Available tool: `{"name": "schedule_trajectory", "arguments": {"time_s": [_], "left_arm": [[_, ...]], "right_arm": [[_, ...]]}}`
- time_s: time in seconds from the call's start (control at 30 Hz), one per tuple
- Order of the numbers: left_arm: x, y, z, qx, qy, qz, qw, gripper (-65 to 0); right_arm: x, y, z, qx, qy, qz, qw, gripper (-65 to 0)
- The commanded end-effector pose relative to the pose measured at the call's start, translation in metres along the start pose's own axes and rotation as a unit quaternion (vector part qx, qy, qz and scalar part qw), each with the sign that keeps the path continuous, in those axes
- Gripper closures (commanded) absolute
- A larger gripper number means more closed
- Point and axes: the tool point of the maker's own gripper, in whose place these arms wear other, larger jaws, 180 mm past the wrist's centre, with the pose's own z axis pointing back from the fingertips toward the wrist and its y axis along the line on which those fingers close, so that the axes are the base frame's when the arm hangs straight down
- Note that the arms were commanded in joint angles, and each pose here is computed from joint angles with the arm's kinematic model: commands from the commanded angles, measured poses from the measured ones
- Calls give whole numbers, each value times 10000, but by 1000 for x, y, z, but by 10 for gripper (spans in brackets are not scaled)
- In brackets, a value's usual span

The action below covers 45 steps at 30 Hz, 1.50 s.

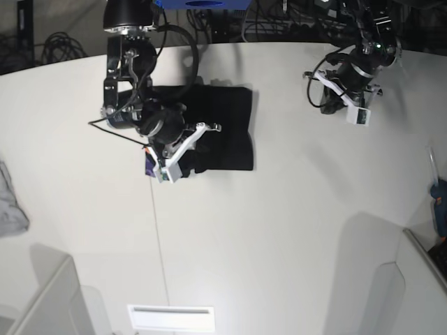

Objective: Fold the T-shirt properly
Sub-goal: 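Release the left gripper and lift it away from the shirt, then press and flip the folded bundle over with the right gripper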

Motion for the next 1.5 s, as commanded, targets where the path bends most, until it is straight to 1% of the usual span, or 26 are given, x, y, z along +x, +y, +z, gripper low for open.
{"name": "schedule_trajectory", "arguments": {"time_s": [0.0, 0.17, 0.27, 0.3, 0.43, 0.57, 0.7, 0.73, 0.87, 0.93, 1.0, 1.1, 1.33, 1.47], "left_arm": [[8, 8, 8, 73, -178, 4, 9998, 0], [7, 33, 20, 372, -239, 157, 9989, 0], [9, 36, 20, 376, -201, 54, 9991, 0], [9, 37, 20, 383, -203, 56, 9990, 0], [9, 37, 20, 383, -203, 56, 9990, 0], [9, 36, 20, 378, -200, 47, 9991, 0], [9, 37, 21, 393, -204, 50, 9990, 0], [9, 37, 21, 393, -204, 50, 9990, 0], [9, 37, 21, 385, -202, 49, 9990, 0], [9, 36, 20, 378, -200, 47, 9991, 0], [9, 36, 20, 378, -200, 47, 9991, 0], [8, 39, 22, 410, -192, 49, 9990, 0], [1, 40, 24, 424, -105, 67, 9990, 0], [1, 40, 24, 424, -105, 67, 9990, 0]], "right_arm": [[14, 9, 3, 132, -241, 29, 9996, 0], [17, 12, 6, 192, -306, 37, 9993, 0], [26, 29, 14, 560, -495, -42, 9972, 0], [27, 31, 16, 607, -519, -59, 9968, 0], [28, 26, 15, 494, -527, -400, 9966, 0], [28, 26, 14, 484, -503, -448, 9966, 0], [17, 23, 11, 464, -389, -525, 9968, 0], [16, 24, 12, 467, -387, -522, 9968, 0], [7, 44, 6, 665, -209, -313, 9971, 0], [9, 51, 3, 724, -307, -234, 9966, 0], [14, 52, 2, 673, -455, -368, 9960, 0], [11, 51, -5, 610, -403, -537, 9959, 0], [6, 46, -11, 560, -339, -598, 9961, 0], [12, 45, -10, 539, -505, -620, 9953, 0]]}}
